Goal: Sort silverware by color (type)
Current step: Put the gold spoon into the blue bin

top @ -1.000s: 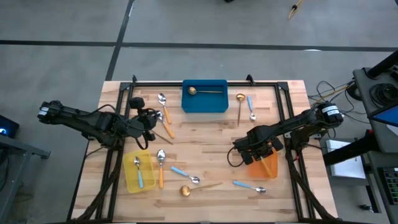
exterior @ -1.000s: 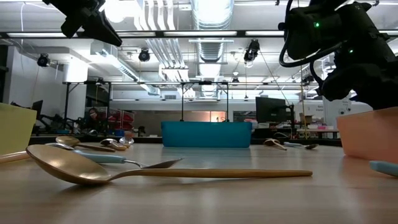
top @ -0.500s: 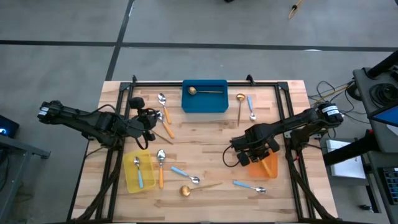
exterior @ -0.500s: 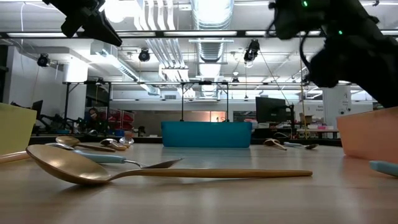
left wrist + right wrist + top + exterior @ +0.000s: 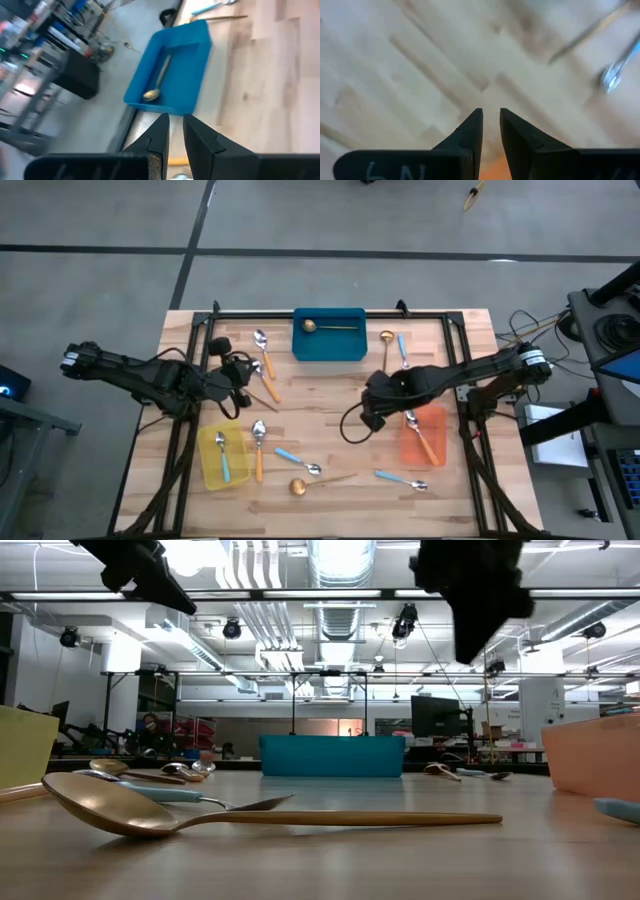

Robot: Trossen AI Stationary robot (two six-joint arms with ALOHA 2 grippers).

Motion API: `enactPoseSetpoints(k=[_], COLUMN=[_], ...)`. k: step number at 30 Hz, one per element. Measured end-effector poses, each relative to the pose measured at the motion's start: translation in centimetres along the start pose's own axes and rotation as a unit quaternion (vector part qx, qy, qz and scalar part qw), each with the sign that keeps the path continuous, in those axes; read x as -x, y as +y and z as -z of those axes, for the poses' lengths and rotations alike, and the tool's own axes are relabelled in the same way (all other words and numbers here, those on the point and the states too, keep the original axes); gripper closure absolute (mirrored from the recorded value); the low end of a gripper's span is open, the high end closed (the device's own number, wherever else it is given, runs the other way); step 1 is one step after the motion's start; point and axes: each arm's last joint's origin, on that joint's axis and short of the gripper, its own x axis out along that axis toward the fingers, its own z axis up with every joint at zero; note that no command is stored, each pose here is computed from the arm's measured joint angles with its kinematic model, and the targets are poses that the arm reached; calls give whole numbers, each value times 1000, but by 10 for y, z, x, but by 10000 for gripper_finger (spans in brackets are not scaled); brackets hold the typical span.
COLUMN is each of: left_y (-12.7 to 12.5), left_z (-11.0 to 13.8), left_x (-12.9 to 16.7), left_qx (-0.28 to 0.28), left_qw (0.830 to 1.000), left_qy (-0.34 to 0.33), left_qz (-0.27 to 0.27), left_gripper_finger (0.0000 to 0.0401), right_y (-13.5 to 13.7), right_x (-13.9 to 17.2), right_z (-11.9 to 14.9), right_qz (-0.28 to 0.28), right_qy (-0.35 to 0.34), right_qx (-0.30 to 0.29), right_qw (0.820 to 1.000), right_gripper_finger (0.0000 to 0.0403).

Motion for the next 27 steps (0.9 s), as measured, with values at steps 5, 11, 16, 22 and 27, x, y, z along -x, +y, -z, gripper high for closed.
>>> enactPoseSetpoints(k=[5,11,16,22,27], left_y=[-9,-18,-23,-31,-37], left_z=[9,15,15,15,16], left_x=[-5,-11,-15,-23,-29], left_qx=[32,70,88,101,103], left_qw=[997,992,990,988,986], left_qy=[15,40,57,77,94], left_qz=[65,98,96,92,88], left_gripper_finger=[363,363,363,363,363], right_y=[4,11,20,30,31], right_x=[4,-4,-8,-14,-22], right_z=[-9,-17,-25,-31,-29], right_qz=[17,25,22,-6,-12], right_qy=[-79,-170,-252,-319,-348], right_qx=[46,89,123,175,209], right_qw=[996,981,959,931,914], right_gripper_finger=[347,347,347,347,347])
